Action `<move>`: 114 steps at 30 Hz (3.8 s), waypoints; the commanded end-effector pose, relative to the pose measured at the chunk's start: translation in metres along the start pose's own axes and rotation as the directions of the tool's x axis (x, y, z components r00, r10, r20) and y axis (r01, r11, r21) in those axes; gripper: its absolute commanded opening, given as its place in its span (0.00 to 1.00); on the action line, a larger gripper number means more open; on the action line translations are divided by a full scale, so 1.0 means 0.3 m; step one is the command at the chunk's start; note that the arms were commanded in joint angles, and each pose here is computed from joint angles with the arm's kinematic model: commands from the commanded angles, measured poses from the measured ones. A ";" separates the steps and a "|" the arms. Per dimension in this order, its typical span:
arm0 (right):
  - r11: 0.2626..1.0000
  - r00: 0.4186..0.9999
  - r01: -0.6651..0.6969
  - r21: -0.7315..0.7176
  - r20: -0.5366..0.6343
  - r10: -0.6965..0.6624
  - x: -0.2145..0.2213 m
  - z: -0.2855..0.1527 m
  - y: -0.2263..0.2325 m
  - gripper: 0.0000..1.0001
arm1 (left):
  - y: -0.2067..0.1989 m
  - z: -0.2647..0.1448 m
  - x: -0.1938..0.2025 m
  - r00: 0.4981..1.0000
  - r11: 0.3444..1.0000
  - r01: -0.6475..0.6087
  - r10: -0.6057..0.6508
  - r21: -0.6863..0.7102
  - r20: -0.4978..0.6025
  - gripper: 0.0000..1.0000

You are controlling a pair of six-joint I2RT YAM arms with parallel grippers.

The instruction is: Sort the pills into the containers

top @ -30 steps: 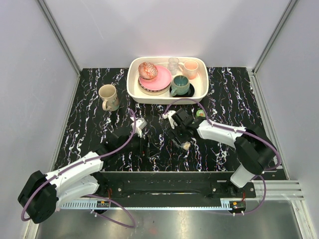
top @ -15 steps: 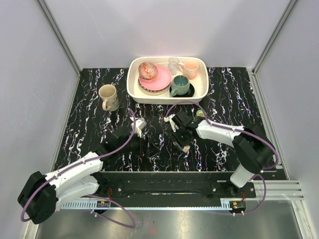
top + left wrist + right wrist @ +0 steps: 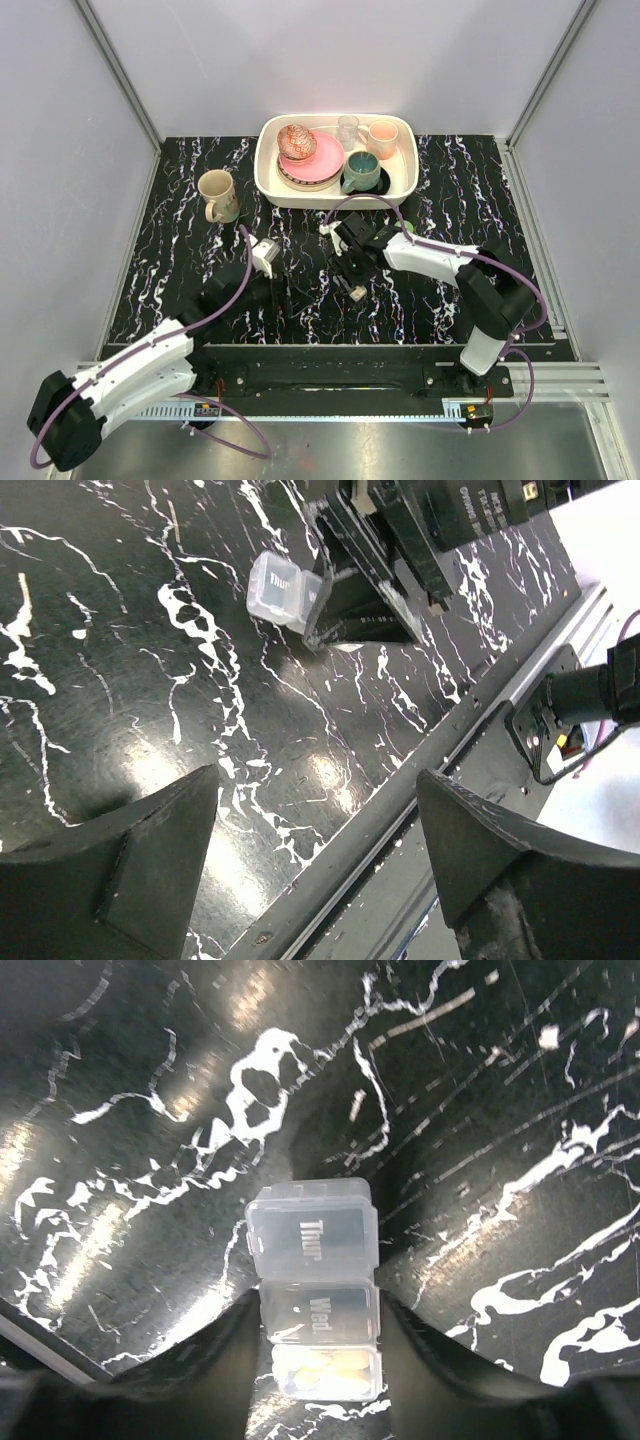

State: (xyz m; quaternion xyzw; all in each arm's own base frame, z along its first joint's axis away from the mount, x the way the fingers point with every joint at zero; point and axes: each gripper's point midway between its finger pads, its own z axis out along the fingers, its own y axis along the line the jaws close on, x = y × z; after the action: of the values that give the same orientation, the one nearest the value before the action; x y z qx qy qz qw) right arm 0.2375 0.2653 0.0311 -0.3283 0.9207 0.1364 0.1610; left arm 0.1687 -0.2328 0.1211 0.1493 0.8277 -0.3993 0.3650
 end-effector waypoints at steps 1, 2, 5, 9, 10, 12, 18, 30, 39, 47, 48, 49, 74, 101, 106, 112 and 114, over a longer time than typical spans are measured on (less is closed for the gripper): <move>0.998 0.997 0.017 -0.053 0.079 -0.013 -0.099 -0.018 0.070 0.63 | 0.030 -0.031 -0.030 0.995 0.997 0.048 -0.042 -0.063 0.087 0.85; 0.999 0.997 0.020 -0.051 0.072 -0.016 -0.088 -0.012 0.072 0.67 | 0.039 -0.035 -0.028 0.995 0.996 0.056 -0.049 -0.076 0.091 0.85; 0.999 0.998 0.012 -0.033 0.060 -0.010 -0.061 -0.005 0.060 0.72 | 0.038 -0.047 -0.031 0.993 0.995 0.058 -0.050 -0.078 0.103 0.85; 1.000 0.999 0.003 -0.013 0.050 -0.003 -0.030 0.002 0.047 0.75 | 0.040 -0.052 -0.036 0.993 0.995 0.055 -0.046 -0.085 0.109 0.86; 1.000 0.999 0.001 -0.009 0.041 0.000 -0.015 0.005 0.043 0.75 | 0.038 -0.053 -0.040 0.993 0.995 0.055 -0.045 -0.083 0.112 0.86; 1.000 0.999 -0.001 -0.002 0.044 0.001 -0.012 0.004 0.037 0.76 | 0.040 -0.050 -0.039 0.993 0.995 0.055 -0.046 -0.085 0.108 0.86; 1.000 1.000 0.007 -0.026 0.021 -0.006 0.015 0.017 0.048 0.66 | 0.037 -0.047 -0.047 0.993 0.995 0.057 -0.047 -0.086 0.110 0.87; 0.999 0.998 0.045 -0.031 0.054 -0.043 0.001 -0.015 0.081 0.37 | 0.047 -0.058 -0.093 0.977 0.976 0.168 -0.145 -0.141 0.158 0.92; 0.979 0.970 0.133 -0.154 0.225 -0.096 -0.071 -0.209 0.252 0.34 | -0.020 -0.090 -0.272 0.915 0.943 0.316 -0.272 -0.107 0.299 0.95; 0.938 0.943 0.205 -0.279 0.314 -0.112 -0.097 -0.369 0.411 0.33 | -0.089 -0.095 -0.387 0.894 0.945 0.324 -0.290 -0.044 0.340 0.90; 0.936 0.938 0.209 -0.284 0.328 -0.110 -0.108 -0.388 0.420 0.33 | -0.105 -0.091 -0.381 0.901 0.948 0.318 -0.294 -0.025 0.319 0.89; 0.931 0.933 0.219 -0.292 0.343 -0.112 -0.111 -0.410 0.434 0.33 | -0.110 -0.090 -0.384 0.901 0.948 0.318 -0.295 -0.020 0.317 0.88; 0.937 0.830 0.242 -0.252 0.554 -0.066 -0.269 -0.592 0.453 0.31 | -0.172 -0.099 -0.310 0.886 0.917 0.379 -0.398 0.123 0.239 0.68; 0.925 0.827 0.264 -0.273 0.557 -0.071 -0.302 -0.599 0.483 0.47 | -0.193 -0.083 -0.312 0.872 0.899 0.400 -0.433 0.178 0.229 0.13; 0.913 0.831 0.281 -0.296 0.552 -0.077 -0.316 -0.595 0.506 0.67 | -0.188 -0.088 -0.306 0.861 0.890 0.416 -0.451 0.186 0.234 0.05; 0.891 0.822 0.307 -0.335 0.564 -0.071 -0.323 -0.616 0.539 0.76 | -0.184 -0.091 -0.296 0.850 0.879 0.435 -0.473 0.195 0.235 0.02; 0.887 0.821 0.308 -0.344 0.567 -0.065 -0.323 -0.627 0.544 0.79 | -0.187 -0.095 -0.300 0.843 0.874 0.441 -0.482 0.205 0.239 0.01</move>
State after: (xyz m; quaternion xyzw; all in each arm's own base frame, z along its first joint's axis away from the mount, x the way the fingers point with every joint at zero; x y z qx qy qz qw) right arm 0.1686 0.3612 0.2327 -0.3887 0.7782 0.3637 0.3331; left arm 0.1868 -0.2410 0.2086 -0.0843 0.7758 -0.5192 0.3485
